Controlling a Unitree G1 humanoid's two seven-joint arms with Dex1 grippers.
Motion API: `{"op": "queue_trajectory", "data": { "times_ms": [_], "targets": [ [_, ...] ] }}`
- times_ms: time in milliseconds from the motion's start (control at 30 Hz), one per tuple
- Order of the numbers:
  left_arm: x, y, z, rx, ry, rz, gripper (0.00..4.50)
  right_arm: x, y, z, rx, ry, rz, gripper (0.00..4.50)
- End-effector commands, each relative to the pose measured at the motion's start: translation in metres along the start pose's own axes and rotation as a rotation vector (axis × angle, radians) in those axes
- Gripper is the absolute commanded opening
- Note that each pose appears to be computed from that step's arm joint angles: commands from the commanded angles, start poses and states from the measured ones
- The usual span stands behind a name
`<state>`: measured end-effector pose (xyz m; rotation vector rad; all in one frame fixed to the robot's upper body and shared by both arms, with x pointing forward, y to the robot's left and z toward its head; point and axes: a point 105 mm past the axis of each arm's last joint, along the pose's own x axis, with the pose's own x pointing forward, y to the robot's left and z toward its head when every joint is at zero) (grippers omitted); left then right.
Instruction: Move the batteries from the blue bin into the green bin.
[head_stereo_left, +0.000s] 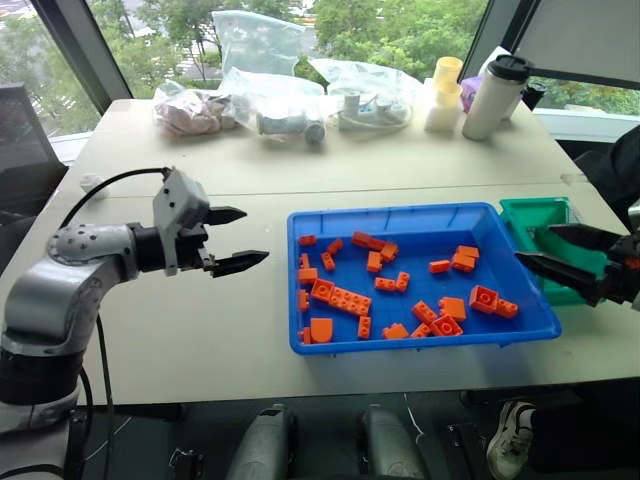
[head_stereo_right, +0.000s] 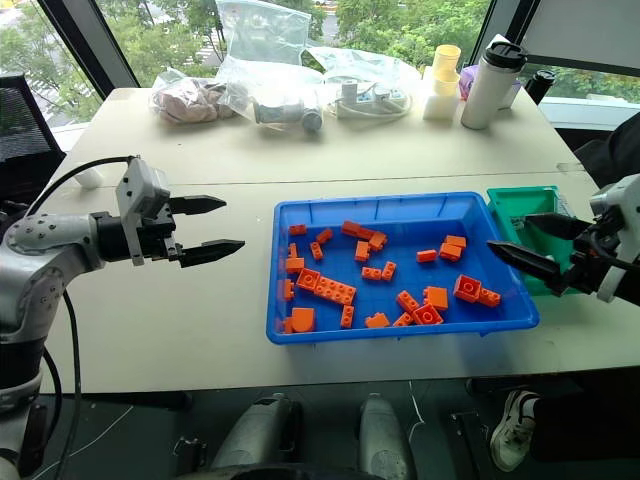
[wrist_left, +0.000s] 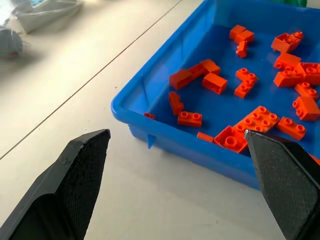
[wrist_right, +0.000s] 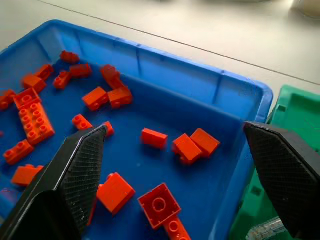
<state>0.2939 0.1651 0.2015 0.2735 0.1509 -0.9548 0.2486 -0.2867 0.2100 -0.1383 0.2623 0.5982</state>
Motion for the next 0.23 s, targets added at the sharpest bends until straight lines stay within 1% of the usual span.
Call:
{"op": "queue_trajectory", "data": {
  "times_ms": [33, 133, 233],
  "targets": [
    [-0.007, -0.005, 0.005, -0.019, -0.037, 0.061, 4.5, 0.002, 0.003, 0.009, -0.035, -0.038, 0.031, 4.48],
    [-0.008, -0.005, 0.0, -0.068, -0.053, 0.104, 4.5, 0.009, 0.002, 0.009, -0.04, -0.044, 0.041, 4.48],
    [-0.011, 0.001, -0.011, -0.086, -0.042, 0.176, 4.5, 0.015, 0.003, 0.009, -0.043, -0.056, 0.056, 4.48]
  ]
}}
